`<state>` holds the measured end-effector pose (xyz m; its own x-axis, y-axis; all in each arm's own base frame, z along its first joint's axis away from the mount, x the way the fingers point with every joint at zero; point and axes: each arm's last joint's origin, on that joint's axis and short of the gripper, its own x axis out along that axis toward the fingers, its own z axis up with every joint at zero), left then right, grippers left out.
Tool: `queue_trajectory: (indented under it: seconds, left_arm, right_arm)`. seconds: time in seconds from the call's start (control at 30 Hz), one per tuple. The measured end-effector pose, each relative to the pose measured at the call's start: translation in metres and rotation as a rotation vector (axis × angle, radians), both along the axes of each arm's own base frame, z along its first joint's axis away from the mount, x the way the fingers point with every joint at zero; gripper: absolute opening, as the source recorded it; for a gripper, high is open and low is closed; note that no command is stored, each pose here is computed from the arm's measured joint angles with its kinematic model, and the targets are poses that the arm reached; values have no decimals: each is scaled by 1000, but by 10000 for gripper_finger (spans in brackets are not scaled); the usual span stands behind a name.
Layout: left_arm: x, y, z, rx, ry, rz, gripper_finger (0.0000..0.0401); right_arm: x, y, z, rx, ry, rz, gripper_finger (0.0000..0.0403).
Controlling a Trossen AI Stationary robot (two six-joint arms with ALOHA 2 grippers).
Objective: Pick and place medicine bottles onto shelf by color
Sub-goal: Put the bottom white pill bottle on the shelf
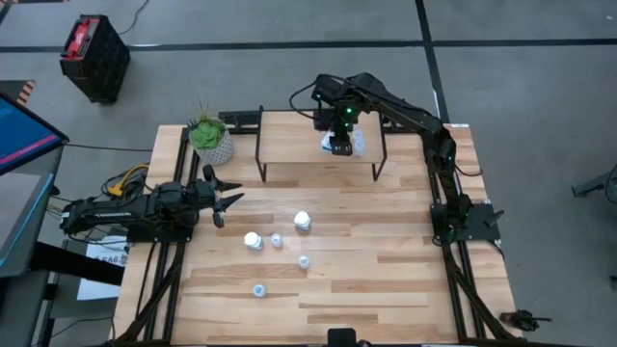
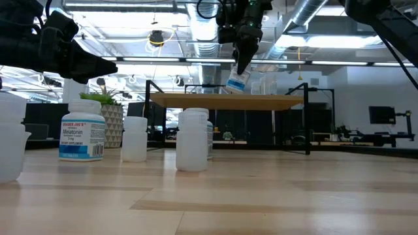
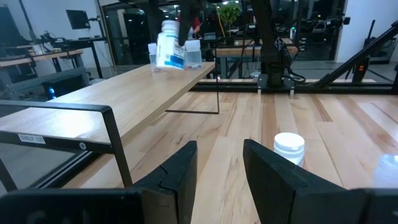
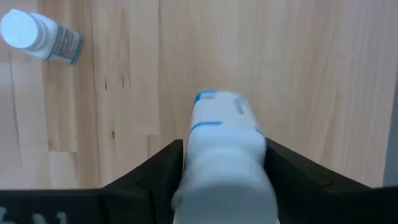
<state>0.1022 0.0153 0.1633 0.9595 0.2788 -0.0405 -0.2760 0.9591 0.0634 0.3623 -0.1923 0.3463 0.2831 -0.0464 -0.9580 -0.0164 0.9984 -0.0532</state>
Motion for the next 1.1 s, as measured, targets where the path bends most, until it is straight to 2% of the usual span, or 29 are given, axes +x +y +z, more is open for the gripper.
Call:
queue_trajectory:
  seconds: [0.2,0.7,1.1]
  left_arm:
    - [0,0,0,0,0,0,121]
    - [0,0,0,0,0,0,121]
    - [0,0,0,0,0,0,121]
  right_arm:
    - [0,-1,0,-1,-5,-3,245]
    - [7,-3,5,-69,-79,-5,245]
    - [3,20,25,-130,-80,24,245]
